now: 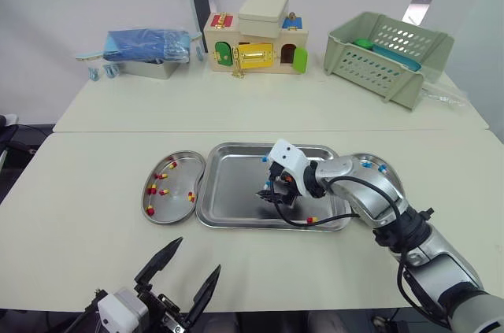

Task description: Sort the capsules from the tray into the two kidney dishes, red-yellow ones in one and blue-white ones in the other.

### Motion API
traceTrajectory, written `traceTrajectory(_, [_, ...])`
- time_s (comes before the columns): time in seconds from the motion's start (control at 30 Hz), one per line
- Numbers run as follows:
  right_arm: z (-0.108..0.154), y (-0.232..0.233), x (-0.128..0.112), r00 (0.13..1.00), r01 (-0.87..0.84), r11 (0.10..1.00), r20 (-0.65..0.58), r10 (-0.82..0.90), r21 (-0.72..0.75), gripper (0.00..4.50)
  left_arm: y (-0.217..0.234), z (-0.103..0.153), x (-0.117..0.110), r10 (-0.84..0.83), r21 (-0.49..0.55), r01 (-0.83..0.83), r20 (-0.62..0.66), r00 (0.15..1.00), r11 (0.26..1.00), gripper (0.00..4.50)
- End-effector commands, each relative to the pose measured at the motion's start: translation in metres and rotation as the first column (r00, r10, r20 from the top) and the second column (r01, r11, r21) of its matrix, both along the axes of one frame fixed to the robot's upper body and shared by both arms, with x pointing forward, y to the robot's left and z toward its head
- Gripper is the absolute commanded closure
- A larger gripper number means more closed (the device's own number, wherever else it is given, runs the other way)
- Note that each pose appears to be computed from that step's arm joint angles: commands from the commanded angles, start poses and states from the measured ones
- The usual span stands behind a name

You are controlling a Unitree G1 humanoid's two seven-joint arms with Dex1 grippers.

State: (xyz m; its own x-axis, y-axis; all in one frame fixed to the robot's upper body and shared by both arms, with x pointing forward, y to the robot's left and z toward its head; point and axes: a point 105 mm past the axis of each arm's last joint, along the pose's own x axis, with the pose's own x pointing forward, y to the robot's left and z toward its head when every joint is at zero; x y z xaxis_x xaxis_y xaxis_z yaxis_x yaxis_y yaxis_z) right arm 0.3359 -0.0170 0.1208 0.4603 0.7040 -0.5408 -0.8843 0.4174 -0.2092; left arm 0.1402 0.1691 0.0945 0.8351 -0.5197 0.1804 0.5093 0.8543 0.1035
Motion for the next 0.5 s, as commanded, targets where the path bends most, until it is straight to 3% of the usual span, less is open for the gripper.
traceTrajectory(0.03, [0.000,0.004,-0.002,0.999,-0.022,1.000,0.031,0.022,0.000,0.00,0.002,-0.002,-0.005,0.005,0.005,-0.005,-0.008,1.000,1.000,0.03])
traceTrajectory(0.3, [-0.015,0.004,-0.005,0.999,-0.029,0.999,0.032,0.031,-0.036,0.00,0.004,-0.004,-0.005,0.001,0.007,-0.001,-0.012,1.000,1.000,0.03])
traceTrajectory(0.4, [-0.017,0.004,-0.005,0.999,-0.024,0.999,0.028,0.024,-0.034,0.59,0.004,-0.004,-0.004,0.000,0.007,0.000,-0.014,1.000,1.000,0.00])
traceTrajectory(0.5, [-0.019,0.004,-0.004,1.000,-0.012,0.999,0.022,0.013,-0.030,1.60,0.005,-0.005,-0.004,-0.004,0.012,0.004,-0.015,1.000,1.000,0.00])
